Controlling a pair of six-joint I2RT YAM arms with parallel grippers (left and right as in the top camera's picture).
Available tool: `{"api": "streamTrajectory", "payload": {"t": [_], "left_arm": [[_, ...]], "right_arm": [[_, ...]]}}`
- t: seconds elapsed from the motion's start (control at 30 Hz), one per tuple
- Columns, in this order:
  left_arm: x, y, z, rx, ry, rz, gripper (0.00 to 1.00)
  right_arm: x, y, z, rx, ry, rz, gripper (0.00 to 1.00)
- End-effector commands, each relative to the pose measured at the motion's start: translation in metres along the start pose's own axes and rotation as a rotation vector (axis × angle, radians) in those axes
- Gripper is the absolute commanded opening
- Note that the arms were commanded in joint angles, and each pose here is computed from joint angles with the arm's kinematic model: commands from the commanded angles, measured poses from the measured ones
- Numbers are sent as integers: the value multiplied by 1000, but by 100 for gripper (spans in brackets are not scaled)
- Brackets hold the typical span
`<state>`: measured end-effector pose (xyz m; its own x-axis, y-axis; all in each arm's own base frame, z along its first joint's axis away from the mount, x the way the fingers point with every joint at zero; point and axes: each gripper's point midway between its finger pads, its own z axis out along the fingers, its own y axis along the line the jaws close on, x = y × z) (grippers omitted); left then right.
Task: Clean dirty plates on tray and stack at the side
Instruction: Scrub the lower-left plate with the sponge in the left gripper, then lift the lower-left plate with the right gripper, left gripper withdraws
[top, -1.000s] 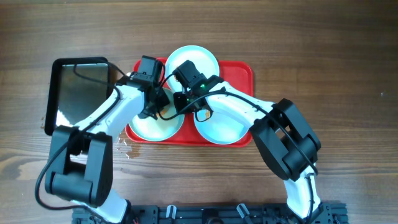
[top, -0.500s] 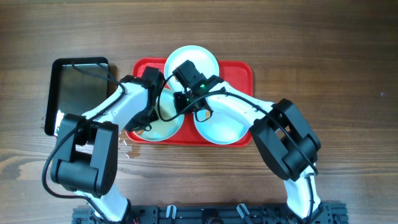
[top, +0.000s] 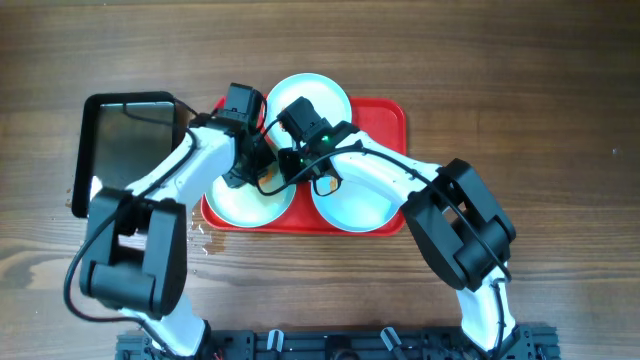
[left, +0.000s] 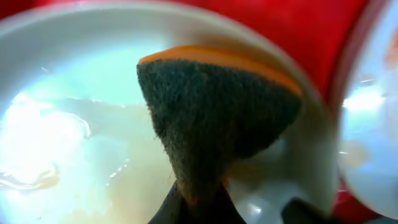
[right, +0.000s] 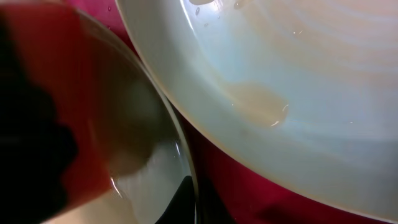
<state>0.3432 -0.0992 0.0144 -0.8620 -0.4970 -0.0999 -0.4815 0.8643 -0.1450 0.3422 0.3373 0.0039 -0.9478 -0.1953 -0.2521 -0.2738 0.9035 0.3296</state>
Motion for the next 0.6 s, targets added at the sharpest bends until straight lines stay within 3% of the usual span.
{"api": "streamTrajectory", "payload": {"t": [0.0,0.27,0.4,0.57], "left_arm": [[20,13,20,-47,91,4,4],[16,116,-10,-561,17,45,4],[17,120,-22,-577,22,33,4],[-9,98,-79,-489,-128,-81,4]], "right_arm": [[7,-12,15,46,22,12,4],[7,-12,15,46,21,12,4],[7,-13,15,50,21,12,4],[5,-15,15,66,12,11,4]]}}
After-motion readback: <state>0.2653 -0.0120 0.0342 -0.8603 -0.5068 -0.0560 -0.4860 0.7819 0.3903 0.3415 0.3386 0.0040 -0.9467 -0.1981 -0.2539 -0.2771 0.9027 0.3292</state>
